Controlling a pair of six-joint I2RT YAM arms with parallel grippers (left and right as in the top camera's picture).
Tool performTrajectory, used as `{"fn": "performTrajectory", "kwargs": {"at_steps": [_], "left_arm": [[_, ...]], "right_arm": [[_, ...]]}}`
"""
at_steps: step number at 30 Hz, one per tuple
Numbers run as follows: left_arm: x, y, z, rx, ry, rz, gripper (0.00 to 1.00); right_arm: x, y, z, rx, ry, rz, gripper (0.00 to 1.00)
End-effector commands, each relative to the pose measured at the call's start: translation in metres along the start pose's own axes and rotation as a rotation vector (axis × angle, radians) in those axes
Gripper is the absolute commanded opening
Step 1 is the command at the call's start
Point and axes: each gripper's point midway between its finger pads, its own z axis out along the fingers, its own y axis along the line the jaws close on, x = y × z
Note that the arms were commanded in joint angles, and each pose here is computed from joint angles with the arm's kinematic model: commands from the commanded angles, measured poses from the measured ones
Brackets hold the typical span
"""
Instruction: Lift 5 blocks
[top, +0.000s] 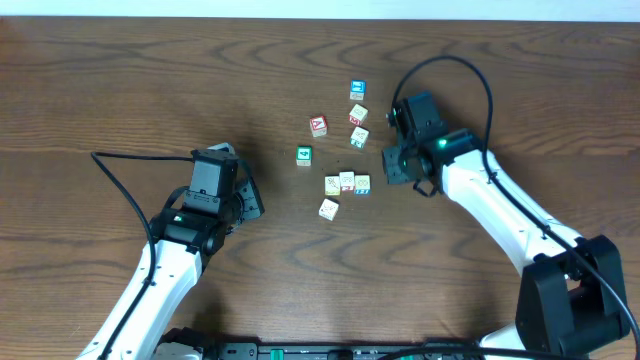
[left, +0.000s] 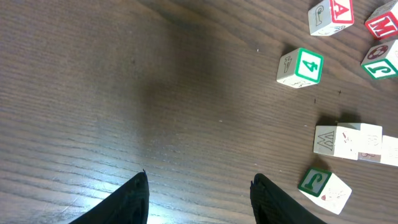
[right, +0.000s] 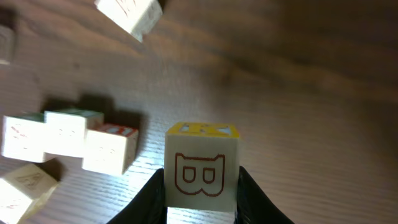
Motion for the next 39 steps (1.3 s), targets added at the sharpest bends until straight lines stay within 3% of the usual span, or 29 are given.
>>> {"fn": "performTrajectory", "kwargs": {"at_steps": [1,13,39], "left_arm": [[-0.001,0.001,-0.001,-0.009,-0.007,0.011,0.54],[-0.001,0.001,-0.001,-0.009,-0.007,0.011,0.54],[-0.001,0.001,-0.001,-0.009,-0.007,0.011,0.54]], "right_arm": [[0.017,0.005,0.009,-0.037,0.025,0.024,0.13],[0.023,0.021,0.019,-0.108,0.006,0.008,0.21],[0.032,0.027,0.028,-0.091,0.041,0.121,0.17]]}}
